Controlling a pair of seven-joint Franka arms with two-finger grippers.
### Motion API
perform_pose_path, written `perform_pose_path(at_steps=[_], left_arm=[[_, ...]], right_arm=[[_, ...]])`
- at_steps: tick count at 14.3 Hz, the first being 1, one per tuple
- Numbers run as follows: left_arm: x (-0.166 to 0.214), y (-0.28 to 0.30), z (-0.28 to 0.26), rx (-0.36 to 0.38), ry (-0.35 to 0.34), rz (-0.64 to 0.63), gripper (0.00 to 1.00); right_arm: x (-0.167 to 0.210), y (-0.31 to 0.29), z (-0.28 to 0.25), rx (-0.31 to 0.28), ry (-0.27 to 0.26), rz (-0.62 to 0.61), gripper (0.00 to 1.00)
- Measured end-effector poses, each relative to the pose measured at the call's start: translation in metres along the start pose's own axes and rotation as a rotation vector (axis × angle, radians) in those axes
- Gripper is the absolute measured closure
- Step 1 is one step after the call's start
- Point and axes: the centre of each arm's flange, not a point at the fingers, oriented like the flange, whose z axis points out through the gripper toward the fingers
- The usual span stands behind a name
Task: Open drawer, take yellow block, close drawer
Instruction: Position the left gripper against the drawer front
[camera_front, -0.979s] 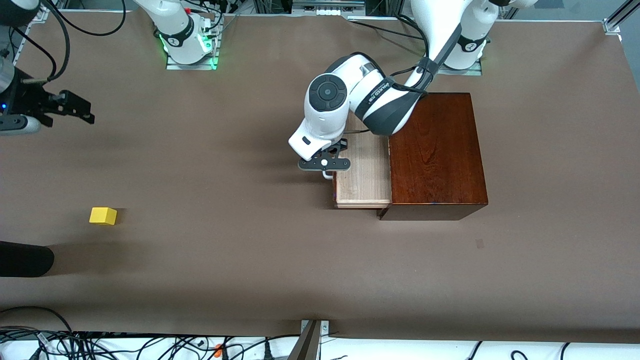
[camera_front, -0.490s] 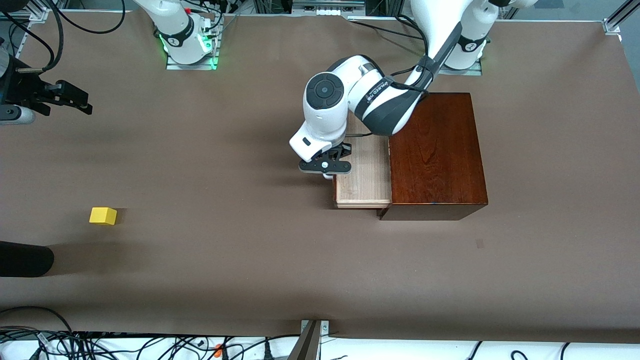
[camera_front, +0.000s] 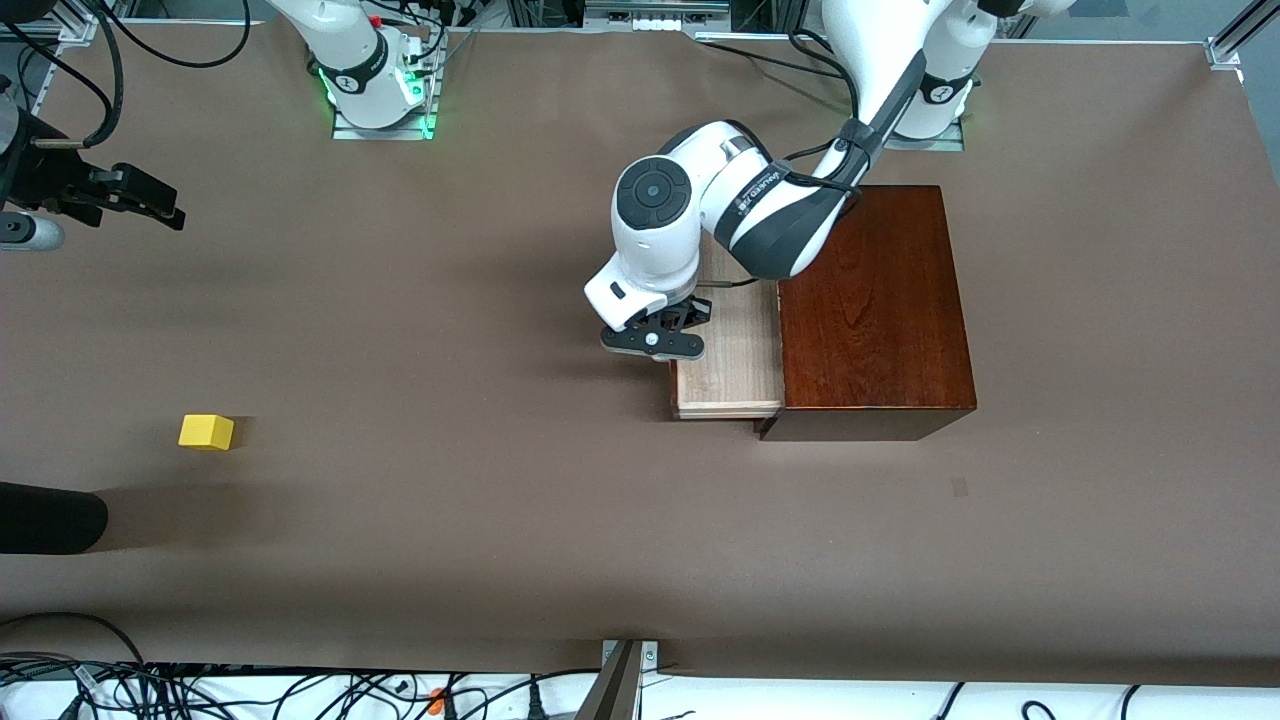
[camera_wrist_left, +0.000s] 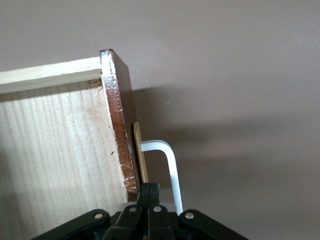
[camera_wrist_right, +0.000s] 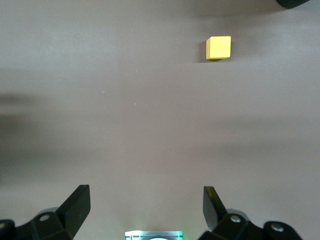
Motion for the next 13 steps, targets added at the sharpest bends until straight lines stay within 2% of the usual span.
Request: perform_pose_path(at_steps=[13], left_arm=[[0.0046,-0.0103,-0.003,0.027,-0.019,0.231,0.99]], right_arm=[[0.0055,0.0018,-0.0051,0.0,0.012,0.007,0.0]])
